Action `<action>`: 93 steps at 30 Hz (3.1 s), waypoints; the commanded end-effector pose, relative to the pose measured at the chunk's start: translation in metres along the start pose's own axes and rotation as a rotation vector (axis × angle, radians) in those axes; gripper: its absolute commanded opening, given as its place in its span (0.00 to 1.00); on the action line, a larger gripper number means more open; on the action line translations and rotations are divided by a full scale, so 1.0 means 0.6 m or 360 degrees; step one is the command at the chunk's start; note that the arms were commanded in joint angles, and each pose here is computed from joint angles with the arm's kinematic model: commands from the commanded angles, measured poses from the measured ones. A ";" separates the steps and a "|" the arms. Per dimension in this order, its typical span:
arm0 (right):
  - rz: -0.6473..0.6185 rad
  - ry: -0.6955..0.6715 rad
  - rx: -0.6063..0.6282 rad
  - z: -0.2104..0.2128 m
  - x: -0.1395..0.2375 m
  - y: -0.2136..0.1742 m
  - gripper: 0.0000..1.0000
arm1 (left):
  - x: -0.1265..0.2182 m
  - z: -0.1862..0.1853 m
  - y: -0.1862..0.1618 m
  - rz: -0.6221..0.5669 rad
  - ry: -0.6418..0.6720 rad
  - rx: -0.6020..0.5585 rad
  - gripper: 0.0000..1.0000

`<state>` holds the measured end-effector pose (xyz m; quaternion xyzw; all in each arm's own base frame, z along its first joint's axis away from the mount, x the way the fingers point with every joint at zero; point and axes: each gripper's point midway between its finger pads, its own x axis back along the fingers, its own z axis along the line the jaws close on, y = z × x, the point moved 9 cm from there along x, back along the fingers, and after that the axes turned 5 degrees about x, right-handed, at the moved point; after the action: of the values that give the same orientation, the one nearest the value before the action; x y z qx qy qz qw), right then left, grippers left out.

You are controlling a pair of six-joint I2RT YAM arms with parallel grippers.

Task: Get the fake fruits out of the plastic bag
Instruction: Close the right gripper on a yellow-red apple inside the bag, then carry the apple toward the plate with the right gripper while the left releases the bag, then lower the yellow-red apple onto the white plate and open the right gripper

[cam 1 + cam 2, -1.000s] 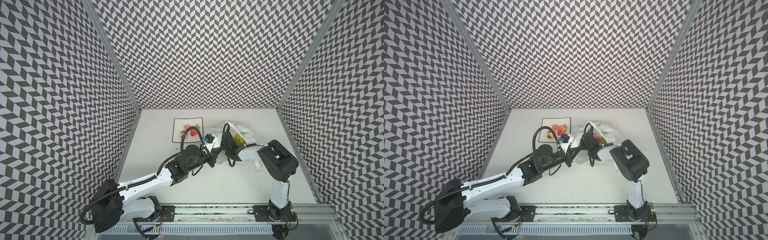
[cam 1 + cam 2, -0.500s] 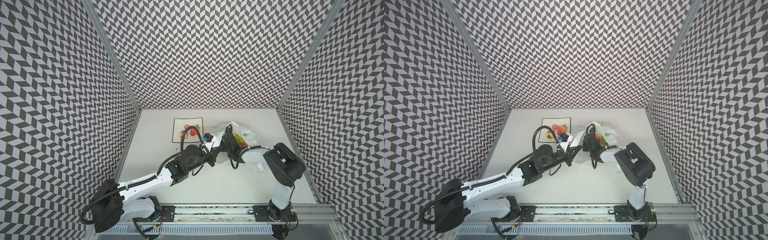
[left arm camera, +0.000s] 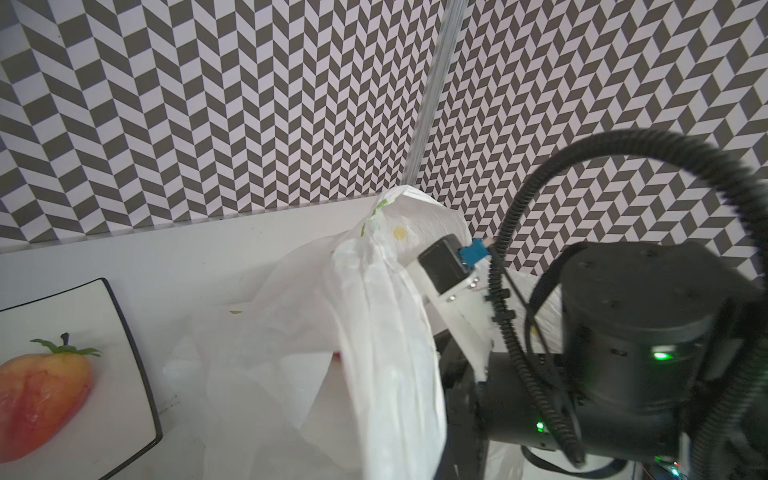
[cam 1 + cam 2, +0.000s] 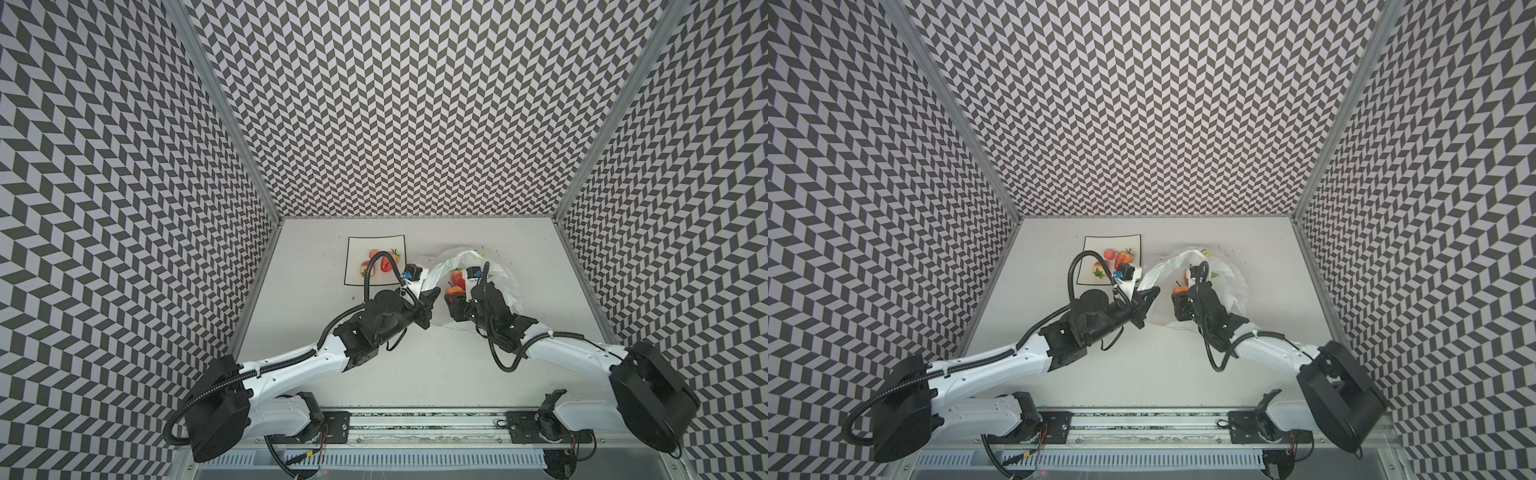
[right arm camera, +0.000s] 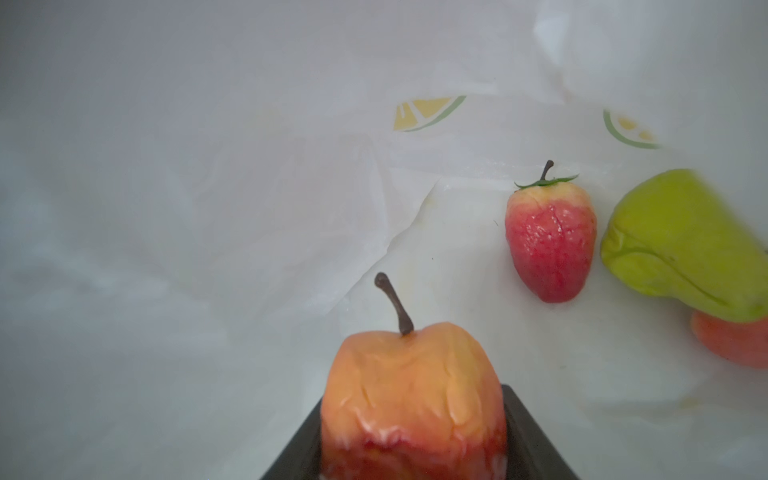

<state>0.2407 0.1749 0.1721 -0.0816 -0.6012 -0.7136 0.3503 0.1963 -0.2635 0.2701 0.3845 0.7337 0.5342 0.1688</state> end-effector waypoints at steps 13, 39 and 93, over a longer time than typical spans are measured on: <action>-0.0149 0.0073 -0.0209 -0.012 0.201 0.037 0.39 | -0.011 -0.003 0.000 0.0042 -0.0004 0.0033 0.15; -0.0667 0.0448 0.0083 0.110 0.276 0.302 0.39 | 0.109 -0.008 0.053 -0.0153 -0.0047 -0.0012 0.91; 0.0161 0.0025 0.0083 0.090 -0.483 0.191 0.42 | 0.252 0.203 0.088 -0.0520 0.1205 0.0578 0.90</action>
<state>0.5027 0.3334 0.1254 -0.0970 -0.6079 -0.6790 0.4000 0.1976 -0.0653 0.2853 0.0767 0.8705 0.4716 -0.1181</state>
